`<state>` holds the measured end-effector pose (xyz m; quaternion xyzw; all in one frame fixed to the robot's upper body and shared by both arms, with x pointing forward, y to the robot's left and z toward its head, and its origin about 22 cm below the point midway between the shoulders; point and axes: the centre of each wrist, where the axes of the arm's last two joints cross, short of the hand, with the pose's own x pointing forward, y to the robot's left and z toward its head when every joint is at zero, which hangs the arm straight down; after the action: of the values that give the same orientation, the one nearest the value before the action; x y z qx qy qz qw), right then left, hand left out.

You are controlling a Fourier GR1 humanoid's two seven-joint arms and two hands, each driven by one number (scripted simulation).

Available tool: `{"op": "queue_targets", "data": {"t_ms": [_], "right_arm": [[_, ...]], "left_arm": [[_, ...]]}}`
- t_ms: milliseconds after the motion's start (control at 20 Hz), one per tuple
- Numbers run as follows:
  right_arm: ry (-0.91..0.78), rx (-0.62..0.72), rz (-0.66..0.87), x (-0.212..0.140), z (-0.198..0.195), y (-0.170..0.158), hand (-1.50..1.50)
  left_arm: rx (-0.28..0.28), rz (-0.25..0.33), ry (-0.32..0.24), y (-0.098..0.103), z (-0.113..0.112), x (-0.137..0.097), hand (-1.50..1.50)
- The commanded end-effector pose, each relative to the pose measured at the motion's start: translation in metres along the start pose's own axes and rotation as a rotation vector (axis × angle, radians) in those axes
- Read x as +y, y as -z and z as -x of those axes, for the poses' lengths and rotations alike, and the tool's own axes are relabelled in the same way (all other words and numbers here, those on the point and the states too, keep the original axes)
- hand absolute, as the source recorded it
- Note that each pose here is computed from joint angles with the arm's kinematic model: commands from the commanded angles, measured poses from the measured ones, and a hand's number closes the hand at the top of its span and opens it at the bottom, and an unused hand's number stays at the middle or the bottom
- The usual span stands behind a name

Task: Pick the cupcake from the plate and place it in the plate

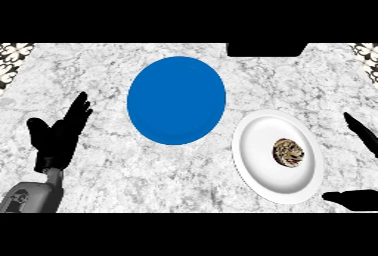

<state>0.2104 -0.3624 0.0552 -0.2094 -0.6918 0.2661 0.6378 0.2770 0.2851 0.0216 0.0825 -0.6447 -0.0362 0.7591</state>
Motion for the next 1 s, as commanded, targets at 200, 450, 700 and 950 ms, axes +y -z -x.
{"op": "queue_targets", "data": {"t_ms": [200, 450, 700, 950], "right_arm": [[-0.18, 0.112, -0.118, -0.001, -0.017, 0.01, -1.5], [-0.275, 0.175, -0.183, 0.039, -0.031, 0.029, -1.5], [-0.31, 0.226, -0.249, 0.022, -0.037, 0.046, -1.5], [-0.318, 0.235, -0.299, 0.037, -0.037, 0.061, -1.5]], "left_arm": [[-0.009, 0.011, 0.01, -0.006, -0.005, 0.009, 0.0], [0.001, 0.011, -0.013, 0.005, 0.007, -0.017, 0.0], [0.001, 0.006, -0.011, 0.013, 0.003, -0.021, 0.0], [-0.004, 0.018, -0.003, -0.002, 0.006, 0.016, 0.0]]}}
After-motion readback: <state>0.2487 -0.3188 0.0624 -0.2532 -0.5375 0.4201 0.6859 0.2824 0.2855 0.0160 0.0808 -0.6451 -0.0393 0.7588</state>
